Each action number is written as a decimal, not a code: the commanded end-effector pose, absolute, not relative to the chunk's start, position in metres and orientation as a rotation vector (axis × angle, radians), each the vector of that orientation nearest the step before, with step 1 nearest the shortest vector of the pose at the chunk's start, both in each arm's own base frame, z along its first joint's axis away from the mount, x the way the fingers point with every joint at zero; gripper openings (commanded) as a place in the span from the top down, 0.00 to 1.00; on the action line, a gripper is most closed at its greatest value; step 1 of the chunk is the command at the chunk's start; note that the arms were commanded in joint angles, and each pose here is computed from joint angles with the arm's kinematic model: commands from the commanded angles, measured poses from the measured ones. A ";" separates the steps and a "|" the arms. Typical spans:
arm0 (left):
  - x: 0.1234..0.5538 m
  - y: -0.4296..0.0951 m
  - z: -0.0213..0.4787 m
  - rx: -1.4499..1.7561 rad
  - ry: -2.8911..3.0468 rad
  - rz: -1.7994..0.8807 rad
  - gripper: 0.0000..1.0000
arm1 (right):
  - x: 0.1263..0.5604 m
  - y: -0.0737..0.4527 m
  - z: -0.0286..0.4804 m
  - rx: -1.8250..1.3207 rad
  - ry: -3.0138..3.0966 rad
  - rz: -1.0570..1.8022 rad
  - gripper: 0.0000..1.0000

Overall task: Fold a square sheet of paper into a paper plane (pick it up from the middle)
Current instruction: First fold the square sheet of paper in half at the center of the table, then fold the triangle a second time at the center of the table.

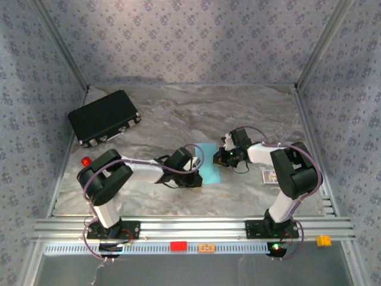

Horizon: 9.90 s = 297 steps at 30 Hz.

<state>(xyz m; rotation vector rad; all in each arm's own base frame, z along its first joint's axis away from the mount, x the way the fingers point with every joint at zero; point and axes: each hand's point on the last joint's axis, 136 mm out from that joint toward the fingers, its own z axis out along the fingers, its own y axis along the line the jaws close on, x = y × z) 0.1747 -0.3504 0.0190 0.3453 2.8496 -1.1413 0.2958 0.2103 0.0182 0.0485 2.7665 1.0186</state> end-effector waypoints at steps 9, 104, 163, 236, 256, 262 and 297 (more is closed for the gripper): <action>0.207 -0.329 0.082 0.256 2.689 -1.014 0.92 | 0.285 0.208 0.019 0.021 2.828 1.001 0.99; 0.351 -0.355 0.001 -0.049 2.796 -1.177 0.92 | 0.257 0.222 0.052 0.338 2.695 1.318 0.58; 0.221 -0.391 0.110 0.847 2.143 -0.759 0.49 | 0.288 0.213 0.051 0.384 2.605 1.364 0.84; 0.201 -0.414 0.095 0.955 2.231 -0.906 1.00 | 0.280 0.148 0.070 0.511 2.570 1.156 0.64; 0.232 -0.394 0.098 0.687 2.300 -1.050 1.00 | 0.253 0.195 0.057 0.384 2.639 1.280 0.87; 0.233 -0.393 0.095 0.681 2.314 -1.037 1.00 | 0.244 0.191 0.026 0.394 2.786 1.087 0.90; 0.241 -0.406 0.084 0.590 2.359 -1.077 0.84 | 0.260 0.207 0.036 0.332 2.732 1.161 0.87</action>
